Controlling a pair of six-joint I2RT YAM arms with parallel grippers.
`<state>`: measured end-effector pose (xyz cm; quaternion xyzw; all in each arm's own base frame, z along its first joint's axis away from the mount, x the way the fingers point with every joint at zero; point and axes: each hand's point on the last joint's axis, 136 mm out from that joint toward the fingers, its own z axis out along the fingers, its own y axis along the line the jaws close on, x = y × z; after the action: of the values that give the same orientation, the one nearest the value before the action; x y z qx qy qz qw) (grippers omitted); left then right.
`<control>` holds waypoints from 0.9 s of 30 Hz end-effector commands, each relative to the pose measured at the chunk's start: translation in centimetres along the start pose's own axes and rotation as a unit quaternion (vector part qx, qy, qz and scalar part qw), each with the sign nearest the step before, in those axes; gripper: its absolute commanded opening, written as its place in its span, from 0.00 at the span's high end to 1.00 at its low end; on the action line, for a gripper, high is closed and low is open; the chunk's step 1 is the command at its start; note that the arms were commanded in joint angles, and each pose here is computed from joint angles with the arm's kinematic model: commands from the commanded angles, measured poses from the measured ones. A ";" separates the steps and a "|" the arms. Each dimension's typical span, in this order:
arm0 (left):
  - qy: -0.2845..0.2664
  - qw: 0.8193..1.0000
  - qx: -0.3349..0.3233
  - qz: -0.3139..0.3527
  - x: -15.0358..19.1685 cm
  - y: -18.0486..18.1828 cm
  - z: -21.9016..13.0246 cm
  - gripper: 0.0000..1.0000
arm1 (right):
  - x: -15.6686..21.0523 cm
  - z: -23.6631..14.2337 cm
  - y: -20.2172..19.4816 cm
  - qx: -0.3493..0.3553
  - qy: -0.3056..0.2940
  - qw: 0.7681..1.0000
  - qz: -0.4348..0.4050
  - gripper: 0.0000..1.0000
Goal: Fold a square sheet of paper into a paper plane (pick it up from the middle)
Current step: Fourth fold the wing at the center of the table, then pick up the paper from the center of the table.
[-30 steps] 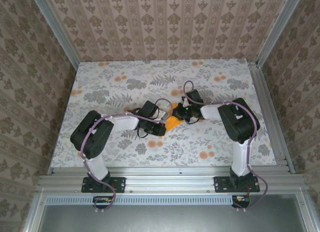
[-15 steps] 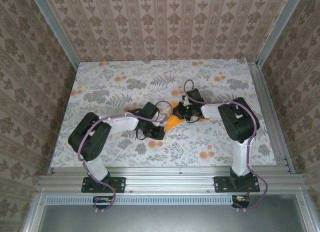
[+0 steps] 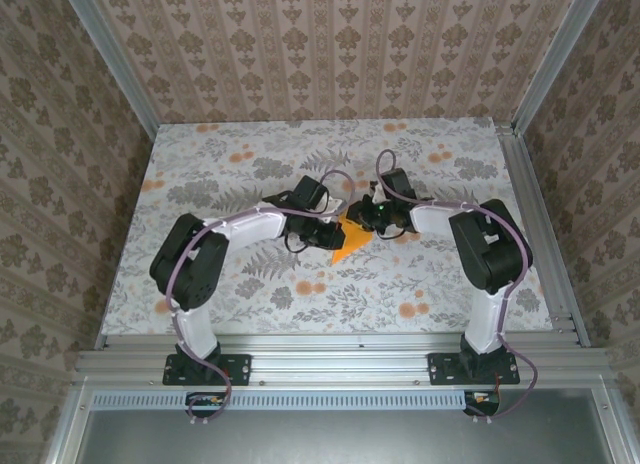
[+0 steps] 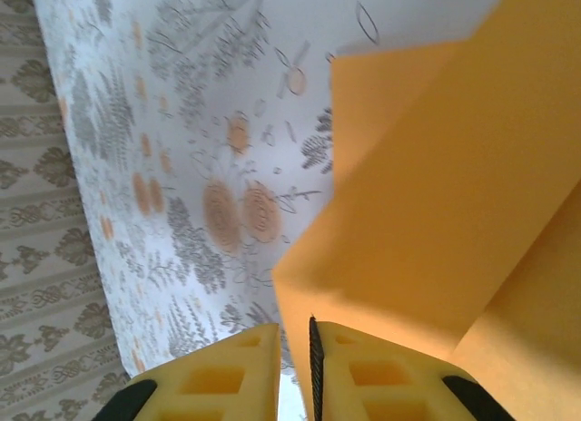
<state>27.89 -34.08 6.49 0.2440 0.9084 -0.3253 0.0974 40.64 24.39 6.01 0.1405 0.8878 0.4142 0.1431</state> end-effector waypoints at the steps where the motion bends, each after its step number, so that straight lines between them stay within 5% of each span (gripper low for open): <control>1: -0.005 1.000 0.010 -0.010 -1.3 0.4 0.7 0.91 | 0.3 -1.6 -0.5 0.010 0.002 1.000 0.005 0.79; 8: -0.005 1.000 0.001 -0.019 -2.0 2.0 1.7 0.91 | 0.6 -2.7 -2.7 0.036 0.005 0.999 0.013 0.68; 27: 0.019 0.999 -0.009 -0.034 -0.4 4.3 3.1 0.94 | 0.6 0.6 -4.3 0.051 0.041 0.998 0.016 0.63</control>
<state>30.71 -33.70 2.74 0.2170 0.9204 -0.3147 0.0820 39.74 21.67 2.64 0.1586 0.9065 0.3771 0.1042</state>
